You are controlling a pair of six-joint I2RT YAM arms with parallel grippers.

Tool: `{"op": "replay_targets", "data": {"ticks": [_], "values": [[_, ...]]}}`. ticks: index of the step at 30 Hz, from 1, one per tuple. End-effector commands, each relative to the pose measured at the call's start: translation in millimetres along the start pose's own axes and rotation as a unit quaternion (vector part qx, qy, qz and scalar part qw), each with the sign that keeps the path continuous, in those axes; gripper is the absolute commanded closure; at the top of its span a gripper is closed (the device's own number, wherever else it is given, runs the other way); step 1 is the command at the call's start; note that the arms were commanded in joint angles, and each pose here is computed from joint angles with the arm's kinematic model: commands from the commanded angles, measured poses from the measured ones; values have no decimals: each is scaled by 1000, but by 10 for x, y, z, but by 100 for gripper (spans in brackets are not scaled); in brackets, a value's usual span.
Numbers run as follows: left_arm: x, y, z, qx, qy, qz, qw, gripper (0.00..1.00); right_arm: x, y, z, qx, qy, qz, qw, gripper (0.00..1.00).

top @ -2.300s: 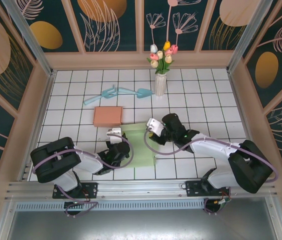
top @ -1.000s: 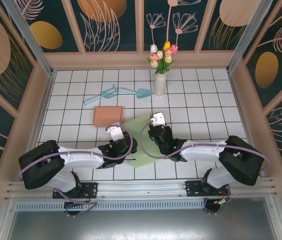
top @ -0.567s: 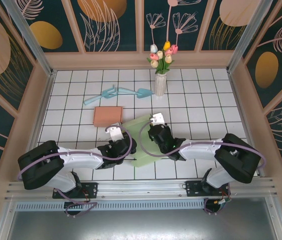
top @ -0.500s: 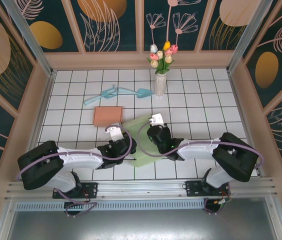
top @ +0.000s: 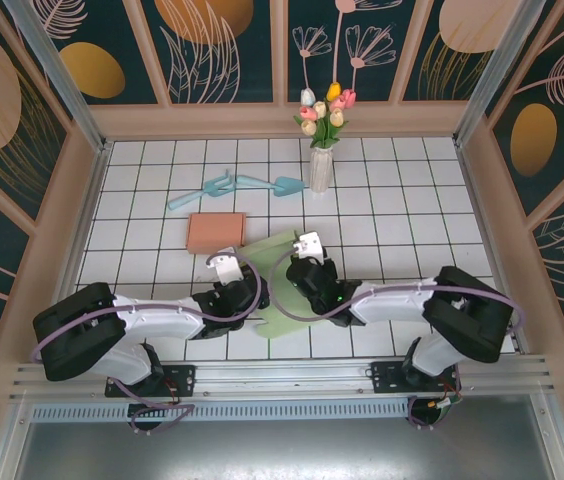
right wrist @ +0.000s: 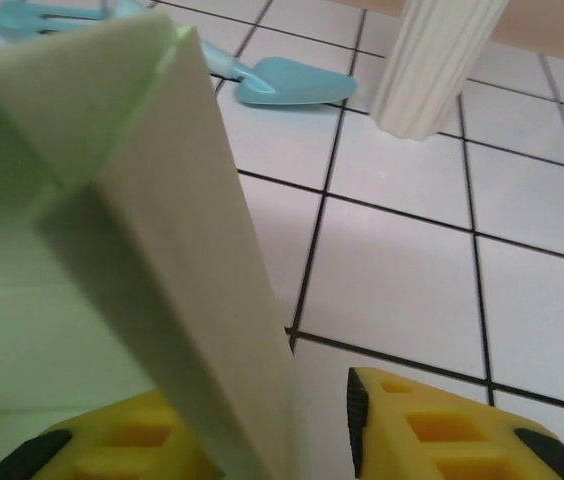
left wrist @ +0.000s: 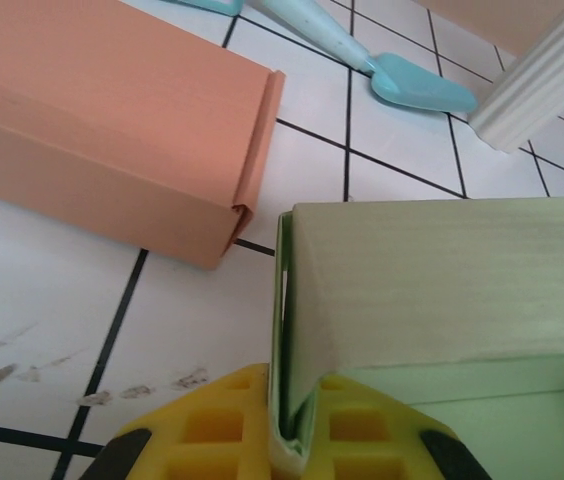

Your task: Fold the paper box

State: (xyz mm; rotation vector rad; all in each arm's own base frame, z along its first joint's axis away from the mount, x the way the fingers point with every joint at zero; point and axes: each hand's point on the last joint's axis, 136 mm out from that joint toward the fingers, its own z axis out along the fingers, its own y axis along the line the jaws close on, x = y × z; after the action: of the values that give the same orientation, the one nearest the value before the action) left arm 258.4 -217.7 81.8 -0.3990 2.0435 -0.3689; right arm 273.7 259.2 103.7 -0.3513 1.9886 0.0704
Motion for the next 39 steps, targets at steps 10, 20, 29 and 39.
{"op": "replay_targets", "data": {"ticks": [10,20,29,39], "values": [[-127,123,-23,-20,-35,1,999,100,-387,2,-655,-155,-64,85,982,44],[-168,-332,-34,26,-1,138,990,100,-639,-365,-991,-131,-82,62,986,41],[307,-1034,-56,94,190,382,900,100,-796,-1201,-1290,-13,-147,165,975,37],[487,-667,85,-35,299,562,770,100,-769,-1534,-1615,-40,-218,258,940,38]]}}
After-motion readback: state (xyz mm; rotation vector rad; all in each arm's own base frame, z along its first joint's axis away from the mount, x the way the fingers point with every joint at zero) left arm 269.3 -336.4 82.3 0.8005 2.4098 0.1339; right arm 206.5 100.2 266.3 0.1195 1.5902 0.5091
